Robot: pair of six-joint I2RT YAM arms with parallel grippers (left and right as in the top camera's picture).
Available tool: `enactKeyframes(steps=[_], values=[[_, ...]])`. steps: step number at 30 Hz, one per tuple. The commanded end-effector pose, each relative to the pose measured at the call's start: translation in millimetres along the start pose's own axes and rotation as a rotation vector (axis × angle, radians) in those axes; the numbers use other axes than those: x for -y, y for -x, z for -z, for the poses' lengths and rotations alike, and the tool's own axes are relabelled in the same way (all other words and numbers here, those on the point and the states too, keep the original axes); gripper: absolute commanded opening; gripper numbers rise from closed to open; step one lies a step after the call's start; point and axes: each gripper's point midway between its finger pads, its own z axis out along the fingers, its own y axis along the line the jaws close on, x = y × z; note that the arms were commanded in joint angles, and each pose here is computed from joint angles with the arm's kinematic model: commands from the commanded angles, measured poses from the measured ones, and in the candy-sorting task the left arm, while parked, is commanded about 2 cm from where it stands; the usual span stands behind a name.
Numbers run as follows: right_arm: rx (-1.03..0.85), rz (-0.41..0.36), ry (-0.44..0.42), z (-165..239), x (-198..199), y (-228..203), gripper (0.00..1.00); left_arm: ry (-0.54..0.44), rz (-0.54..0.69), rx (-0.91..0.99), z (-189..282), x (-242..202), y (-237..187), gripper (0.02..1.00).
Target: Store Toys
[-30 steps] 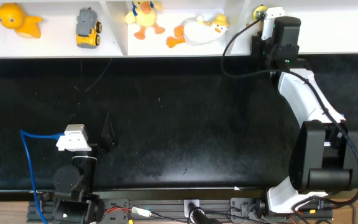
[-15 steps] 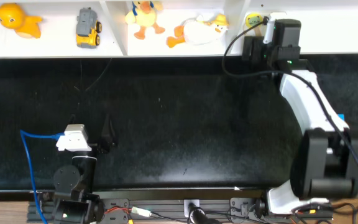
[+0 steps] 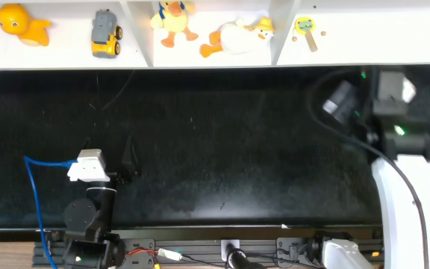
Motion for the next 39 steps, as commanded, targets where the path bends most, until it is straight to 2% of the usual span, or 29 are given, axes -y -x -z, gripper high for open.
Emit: enactKeyframes(steps=[1, 7, 12, 14, 26, 39], values=[[0.029, -0.423, -0.172, 13, 69, 4, 0.998, -0.006, -0.017, 0.007, 0, 0, 0, 0.998], [0.029, -0.62, -0.308, 0, 126, 13, 0.998, -0.006, -0.017, 0.007, 0, 0, 0, 0.998], [0.015, -0.715, -0.376, -24, 156, 17, 0.996, -0.006, -0.017, 0.007, 0, 0, 0, 0.998], [-0.027, -0.764, -0.424, -46, 167, 12, 0.998, -0.006, -0.017, 0.007, 0, 0, 0, 0.998], [-0.143, -0.751, -0.504, -127, 176, 6, 0.996, -0.006, -0.017, 0.007, 0, 0, 0, 0.998], [-0.103, -0.738, -0.456, -149, 172, 21, 0.998, -0.006, -0.017, 0.007, 0, 0, 0, 0.998]])
